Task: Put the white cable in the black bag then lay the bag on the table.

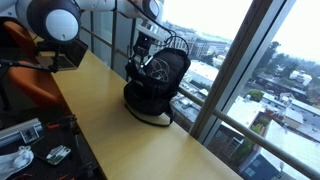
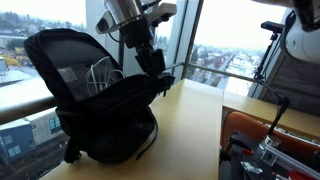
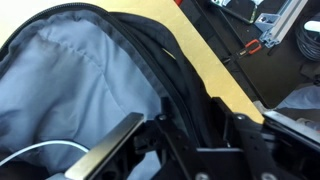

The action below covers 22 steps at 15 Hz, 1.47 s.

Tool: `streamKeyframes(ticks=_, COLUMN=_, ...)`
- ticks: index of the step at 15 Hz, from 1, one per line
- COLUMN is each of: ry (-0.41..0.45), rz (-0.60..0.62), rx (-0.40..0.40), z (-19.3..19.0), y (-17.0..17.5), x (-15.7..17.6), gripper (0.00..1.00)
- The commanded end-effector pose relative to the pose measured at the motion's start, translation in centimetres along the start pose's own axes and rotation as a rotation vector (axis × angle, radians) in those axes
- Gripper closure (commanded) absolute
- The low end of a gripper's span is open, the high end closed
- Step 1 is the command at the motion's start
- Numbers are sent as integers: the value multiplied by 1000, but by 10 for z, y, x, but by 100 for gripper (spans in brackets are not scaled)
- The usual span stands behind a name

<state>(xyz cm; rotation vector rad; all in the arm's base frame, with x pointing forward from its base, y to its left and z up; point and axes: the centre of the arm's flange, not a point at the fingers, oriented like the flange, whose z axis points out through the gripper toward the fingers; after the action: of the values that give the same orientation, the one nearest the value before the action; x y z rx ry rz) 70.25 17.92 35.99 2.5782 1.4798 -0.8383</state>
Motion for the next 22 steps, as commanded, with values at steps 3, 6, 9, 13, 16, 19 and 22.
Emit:
streamKeyframes(ticks=3, ry=18, rz=18, rx=-50, z=14, y=-26, x=-35, gripper=99)
streamKeyframes(ticks=6, ry=48, rz=37, rx=-110, z=-19, y=-31, x=-37, gripper=98)
streamKeyframes(ticks=9, ry=83, rz=34, rx=-189, z=-39, y=-38, x=-31, gripper=97)
streamKeyframes(ticks=13, ry=143, rz=-1, rx=-261, z=-40, y=-43, x=-6, gripper=97)
streamKeyframes(ticks=16, ry=167, rz=-10, rx=-287, z=-40, y=-37, x=7, gripper=97)
streamKeyframes(ticks=19, ry=185, rz=-11, rx=-303, z=-45, y=-28, x=13, gripper=97)
streamKeyframes(ticks=22, ry=203, rz=-7, rx=-328, z=-57, y=-16, x=10, gripper=97)
